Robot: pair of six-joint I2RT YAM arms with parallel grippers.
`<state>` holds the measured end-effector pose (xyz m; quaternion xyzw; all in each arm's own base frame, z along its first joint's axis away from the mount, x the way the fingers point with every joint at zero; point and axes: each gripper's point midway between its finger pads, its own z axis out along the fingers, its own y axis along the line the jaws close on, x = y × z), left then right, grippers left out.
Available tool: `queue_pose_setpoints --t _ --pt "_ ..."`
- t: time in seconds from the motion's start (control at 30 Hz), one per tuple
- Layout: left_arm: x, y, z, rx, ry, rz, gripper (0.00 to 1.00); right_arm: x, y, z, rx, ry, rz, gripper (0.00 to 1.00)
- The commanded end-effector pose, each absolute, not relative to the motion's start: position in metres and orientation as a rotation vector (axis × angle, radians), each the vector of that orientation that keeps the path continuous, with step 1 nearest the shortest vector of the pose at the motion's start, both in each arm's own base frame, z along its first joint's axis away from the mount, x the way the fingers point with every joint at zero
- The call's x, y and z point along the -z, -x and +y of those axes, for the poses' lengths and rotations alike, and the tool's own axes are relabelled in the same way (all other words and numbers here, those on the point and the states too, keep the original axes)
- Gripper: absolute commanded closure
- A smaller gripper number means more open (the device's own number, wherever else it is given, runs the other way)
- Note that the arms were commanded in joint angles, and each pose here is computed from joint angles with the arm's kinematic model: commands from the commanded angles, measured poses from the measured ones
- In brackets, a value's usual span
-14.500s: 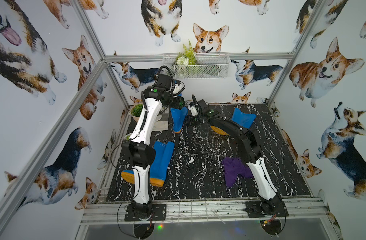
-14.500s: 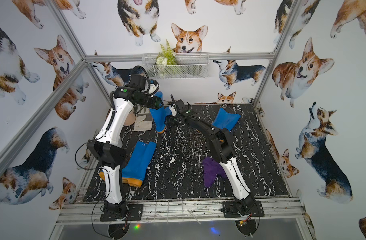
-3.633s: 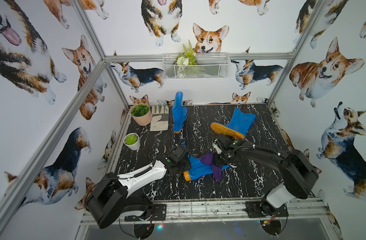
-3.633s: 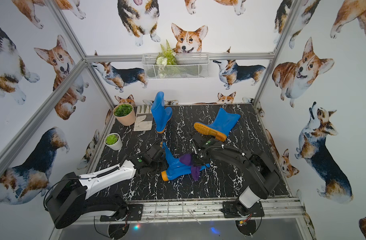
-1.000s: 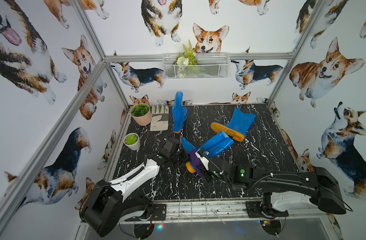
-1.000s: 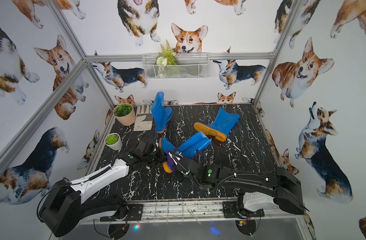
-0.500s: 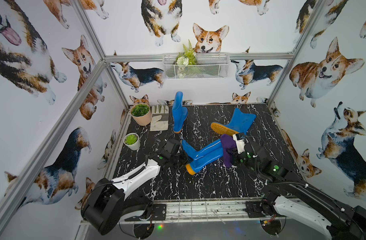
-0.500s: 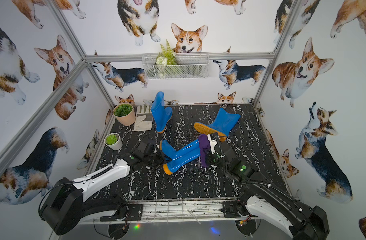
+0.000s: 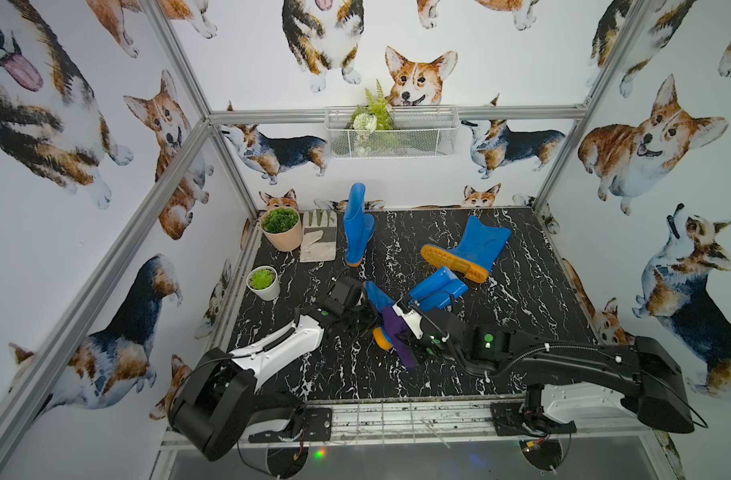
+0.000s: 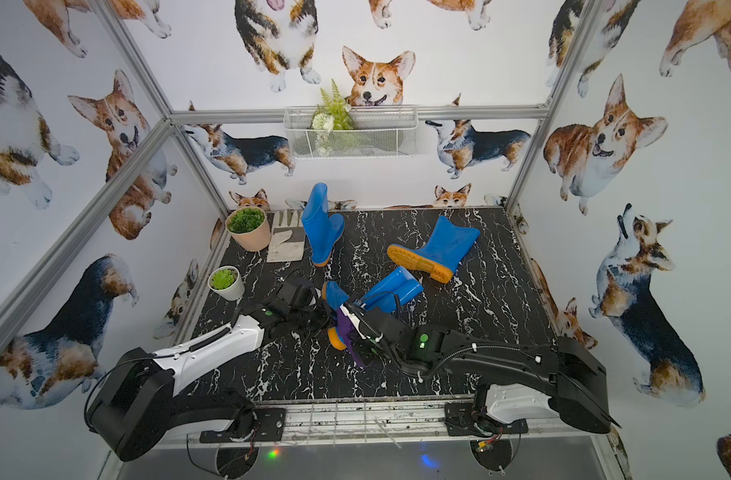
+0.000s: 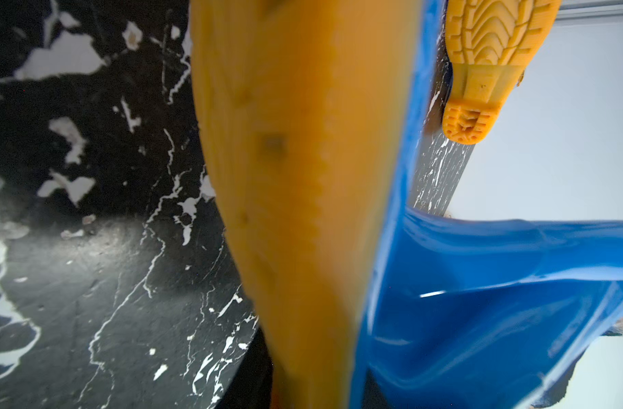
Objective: Wipe the rubber boots with a cloth
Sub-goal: Wipe the dirt off the rubber boot.
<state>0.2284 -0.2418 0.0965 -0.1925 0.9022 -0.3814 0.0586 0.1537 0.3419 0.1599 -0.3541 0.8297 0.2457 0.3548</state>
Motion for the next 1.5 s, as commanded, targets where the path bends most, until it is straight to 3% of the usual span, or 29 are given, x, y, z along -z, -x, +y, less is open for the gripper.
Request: queue_pose_setpoints --t 0.0,0.23,0.43,0.53,0.7,0.87,1.07,1.23,1.47 --pt "-0.113 -0.230 -0.248 1.245 0.519 2.677 1.00 -0.151 -0.182 0.316 -0.511 0.809 2.219 1.00" --pt "-0.094 -0.227 -0.244 1.159 0.404 2.722 1.00 -0.170 -0.236 0.170 -0.430 0.200 2.316 1.00" --pt "-0.069 -0.227 -0.259 0.916 0.021 2.868 0.99 -0.200 -0.234 0.137 -0.431 0.080 2.264 1.00" --pt "-0.081 -0.232 -0.275 0.732 -0.246 2.848 0.87 -0.195 -0.233 0.144 -0.479 0.051 2.305 1.00" --pt "-0.091 -0.236 -0.274 0.575 -0.421 2.830 0.49 -0.176 -0.238 0.163 -0.580 -0.001 2.354 1.00" --pt "-0.114 -0.243 -0.258 0.483 -0.468 2.734 0.30 -0.171 -0.244 0.190 -0.698 -0.005 2.409 1.00" --pt "-0.136 -0.242 -0.245 0.517 -0.413 2.604 0.28 -0.156 -0.248 0.217 -0.773 0.010 2.458 1.00" --pt "-0.124 -0.228 -0.229 0.549 -0.287 2.612 0.28 -0.145 -0.247 0.239 -0.779 0.091 2.537 1.00" --pt "-0.096 -0.201 -0.230 0.703 -0.119 2.661 0.30 -0.139 -0.254 0.208 -0.599 0.088 2.632 1.00"
